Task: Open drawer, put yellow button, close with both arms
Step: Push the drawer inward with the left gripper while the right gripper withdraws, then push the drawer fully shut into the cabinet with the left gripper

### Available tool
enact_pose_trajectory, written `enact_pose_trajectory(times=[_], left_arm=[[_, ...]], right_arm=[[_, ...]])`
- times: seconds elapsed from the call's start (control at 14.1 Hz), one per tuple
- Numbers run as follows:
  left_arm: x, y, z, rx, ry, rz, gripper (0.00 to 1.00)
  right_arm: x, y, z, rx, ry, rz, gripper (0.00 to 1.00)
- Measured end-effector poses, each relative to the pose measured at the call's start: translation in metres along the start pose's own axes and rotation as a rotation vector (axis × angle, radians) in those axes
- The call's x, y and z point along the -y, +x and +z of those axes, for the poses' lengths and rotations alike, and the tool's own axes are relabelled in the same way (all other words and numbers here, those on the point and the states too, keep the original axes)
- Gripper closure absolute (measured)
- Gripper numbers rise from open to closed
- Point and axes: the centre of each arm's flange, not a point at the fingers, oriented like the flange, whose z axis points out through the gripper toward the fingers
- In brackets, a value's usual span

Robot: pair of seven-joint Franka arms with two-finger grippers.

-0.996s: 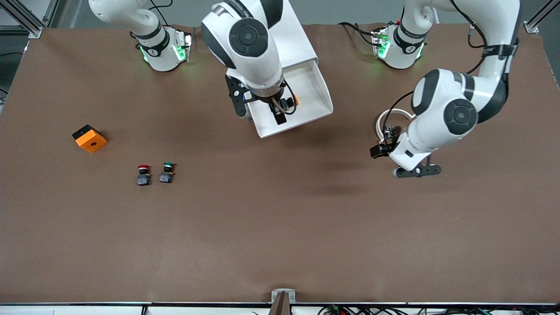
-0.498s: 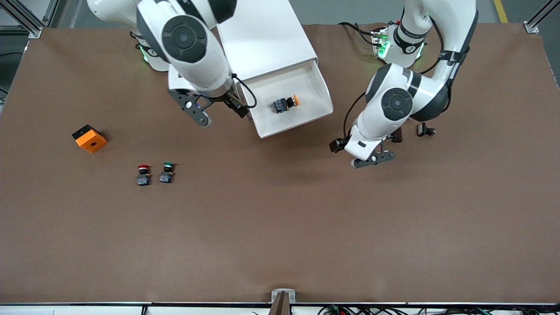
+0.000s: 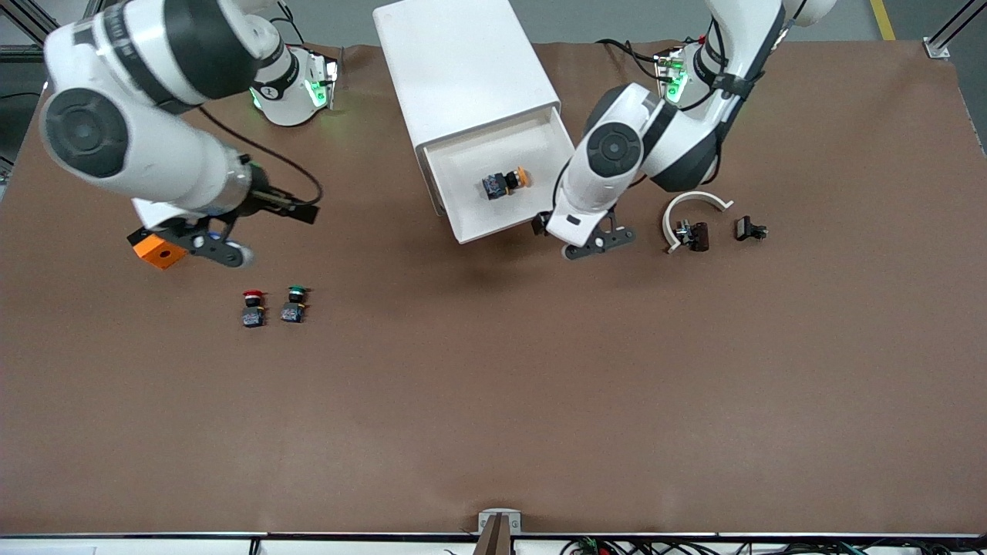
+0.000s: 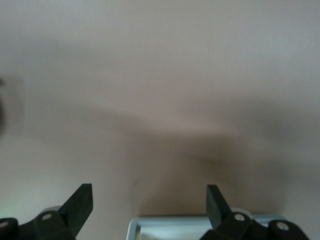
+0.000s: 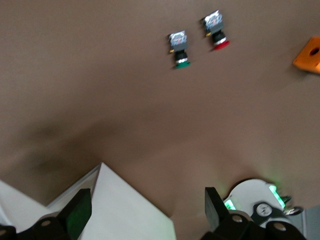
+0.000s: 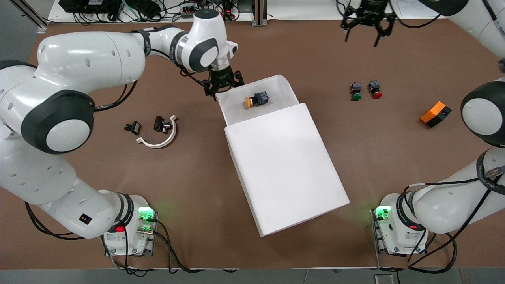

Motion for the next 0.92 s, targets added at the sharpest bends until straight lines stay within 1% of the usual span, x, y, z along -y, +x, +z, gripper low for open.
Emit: enact_pose_trajectory(times=[0.14,0.28,0.43,0.57,0.64,0.78,0.92], left_arm=[[-0.013,-0.027,0.006,0.011,0.023,-0.001,0.00],[-0.028,-0.059,0.012,0.021,0.038,-0.002,0.00],[-0.039,-0.089,0.017,0.035,0.053,0.013,0.00],[-0.046,-0.109,0.021,0.044,0.062,0.023,0.00],[-0.049,-0.117,0.023,0.048,0.065,0.026,0.00],[-0.053,-0.130,0.026,0.054,0.070,0.040,0.00],[-0.056,-0.141,0.028,0.059,0.072,0.056,0.00]], right_arm=[[-0.032,0.025,0.007,-0.014,0.017,-0.083,0.00],[-0.069,0.053,0.014,-0.039,0.035,-0.157,0.00],[-0.106,0.076,0.019,-0.067,0.043,-0.211,0.00],[-0.137,0.093,0.022,-0.098,0.058,-0.257,0.00],[-0.149,0.100,0.024,-0.112,0.062,-0.278,0.00],[-0.166,0.107,0.027,-0.119,0.065,-0.296,0.00],[-0.169,0.106,0.025,-0.127,0.049,-0.303,0.00]])
